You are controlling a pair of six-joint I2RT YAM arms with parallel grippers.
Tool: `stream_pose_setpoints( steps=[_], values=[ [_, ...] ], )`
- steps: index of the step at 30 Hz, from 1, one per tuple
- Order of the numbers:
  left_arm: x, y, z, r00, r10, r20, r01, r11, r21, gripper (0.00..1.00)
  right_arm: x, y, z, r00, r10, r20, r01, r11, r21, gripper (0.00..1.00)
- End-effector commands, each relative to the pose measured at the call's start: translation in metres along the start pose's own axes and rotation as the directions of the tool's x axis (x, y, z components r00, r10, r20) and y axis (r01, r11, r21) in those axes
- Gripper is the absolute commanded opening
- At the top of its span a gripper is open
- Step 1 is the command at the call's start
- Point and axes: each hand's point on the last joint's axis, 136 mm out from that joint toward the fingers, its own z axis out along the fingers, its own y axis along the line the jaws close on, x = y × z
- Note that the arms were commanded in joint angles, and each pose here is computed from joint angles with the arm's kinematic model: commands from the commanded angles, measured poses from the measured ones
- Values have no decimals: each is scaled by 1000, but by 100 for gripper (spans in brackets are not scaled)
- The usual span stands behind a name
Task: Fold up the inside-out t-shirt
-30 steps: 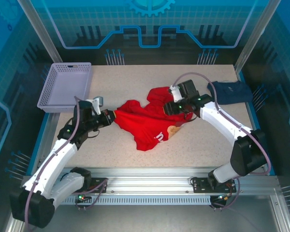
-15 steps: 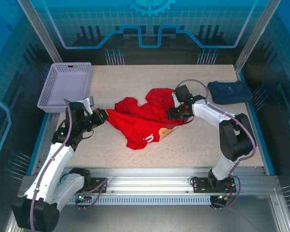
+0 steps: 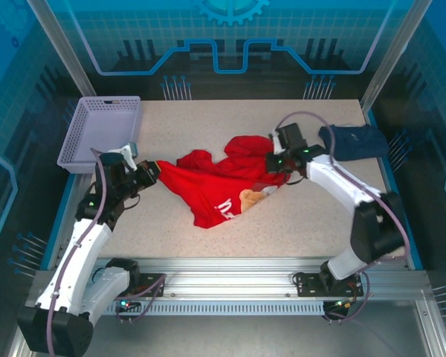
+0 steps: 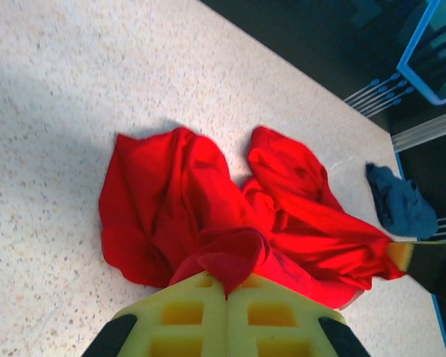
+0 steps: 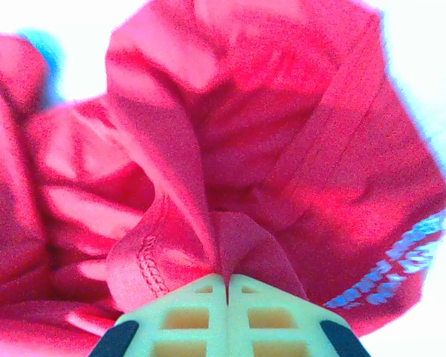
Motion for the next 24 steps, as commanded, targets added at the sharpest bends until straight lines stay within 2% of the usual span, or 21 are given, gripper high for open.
stream_pose_setpoints(
  steps=[1,7,15,20,24],
  values=[
    [-39,-21,-21,994,46,103,-48,999,16,0,-48,-8,-57,971,56,233,-54,998,-15,0],
    [-85,-47,-50,974,129,186,-132,991,5,0,-74,-15,-123,898,104,429,-79,994,-74,0],
    [-136,-69,-90,944,172,280,-177,984,-7,0,-70,-14,-165,862,92,498,-55,994,-89,0],
    [-143,-68,-88,943,215,253,-211,976,-44,0,-50,-18,-163,871,85,483,-54,995,-78,0],
    [-117,-53,-62,971,169,167,-171,985,-1,0,-9,-38,-119,932,122,342,-126,992,-10,3]
  ],
)
